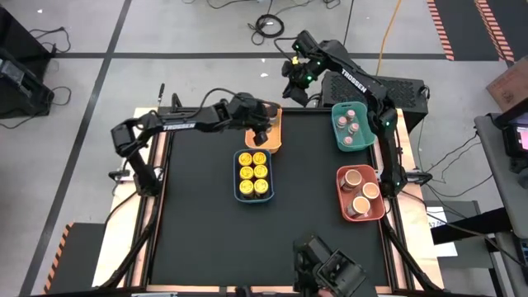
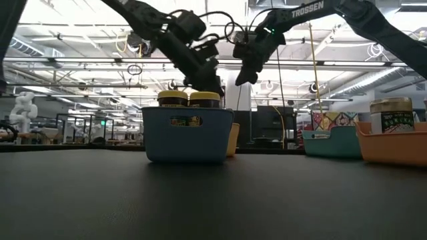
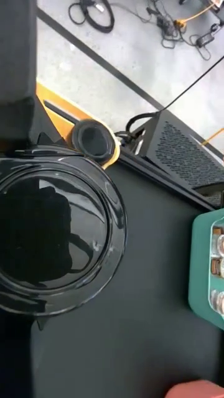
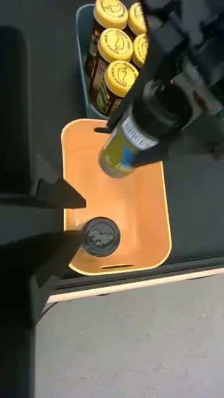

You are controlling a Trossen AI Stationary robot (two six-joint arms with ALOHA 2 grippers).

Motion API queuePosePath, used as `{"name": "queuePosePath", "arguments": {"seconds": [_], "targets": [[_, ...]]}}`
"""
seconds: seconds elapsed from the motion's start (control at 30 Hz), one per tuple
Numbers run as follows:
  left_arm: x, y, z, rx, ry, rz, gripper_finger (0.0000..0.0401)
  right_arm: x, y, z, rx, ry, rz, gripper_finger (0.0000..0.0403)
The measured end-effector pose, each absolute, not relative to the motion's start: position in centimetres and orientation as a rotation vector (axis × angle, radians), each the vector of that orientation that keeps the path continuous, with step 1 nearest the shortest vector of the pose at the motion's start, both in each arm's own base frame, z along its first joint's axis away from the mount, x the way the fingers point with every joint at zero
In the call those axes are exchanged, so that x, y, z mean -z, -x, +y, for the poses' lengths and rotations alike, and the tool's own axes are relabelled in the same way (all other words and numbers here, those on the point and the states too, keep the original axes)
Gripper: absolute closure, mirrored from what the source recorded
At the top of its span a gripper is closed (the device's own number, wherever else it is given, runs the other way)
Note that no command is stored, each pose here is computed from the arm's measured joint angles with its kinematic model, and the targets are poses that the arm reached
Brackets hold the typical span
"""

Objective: Sort spices by type
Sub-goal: Put the black seasoning bottle into the yellow bin

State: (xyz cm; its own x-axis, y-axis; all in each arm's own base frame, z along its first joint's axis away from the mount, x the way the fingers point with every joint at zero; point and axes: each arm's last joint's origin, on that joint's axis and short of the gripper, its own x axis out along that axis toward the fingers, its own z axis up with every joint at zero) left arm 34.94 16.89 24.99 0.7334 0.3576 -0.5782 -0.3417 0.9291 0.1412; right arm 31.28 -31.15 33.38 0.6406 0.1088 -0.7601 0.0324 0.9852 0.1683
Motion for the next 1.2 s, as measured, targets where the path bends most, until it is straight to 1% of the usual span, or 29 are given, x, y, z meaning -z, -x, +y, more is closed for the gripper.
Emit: {"name": "queuePosePath", "arguments": {"seconds": [0.13,0.3,0.57,0.83,0.97,1.2], "targets": [[-23.9,-35.8,17.6,-0.391,-0.016,0.653,0.0197,-33.3,-31.2,-31.0,-0.057,-0.172,0.889,0.0365],[-21.8,-36.7,18.1,-0.390,-0.010,0.672,0.0195,-33.2,-31.1,-30.9,-0.066,-0.175,0.900,0.0380],[-19.5,-37.1,19.0,-0.398,0.007,0.717,0.0193,-33.2,-31.1,-30.9,-0.063,-0.178,0.900,0.0385],[-19.1,-37.1,19.2,-0.402,0.013,0.725,0.0190,-33.2,-31.1,-30.9,-0.056,-0.192,0.900,0.0385],[-19.1,-37.1,19.1,-0.399,0.011,0.725,0.0165,-33.2,-31.1,-30.9,-0.054,-0.196,0.900,0.0385],[-19.1,-37.1,19.2,-0.407,0.003,0.726,0.0092,-33.2,-31.1,-30.9,-0.050,-0.206,0.901,0.0385]]}}
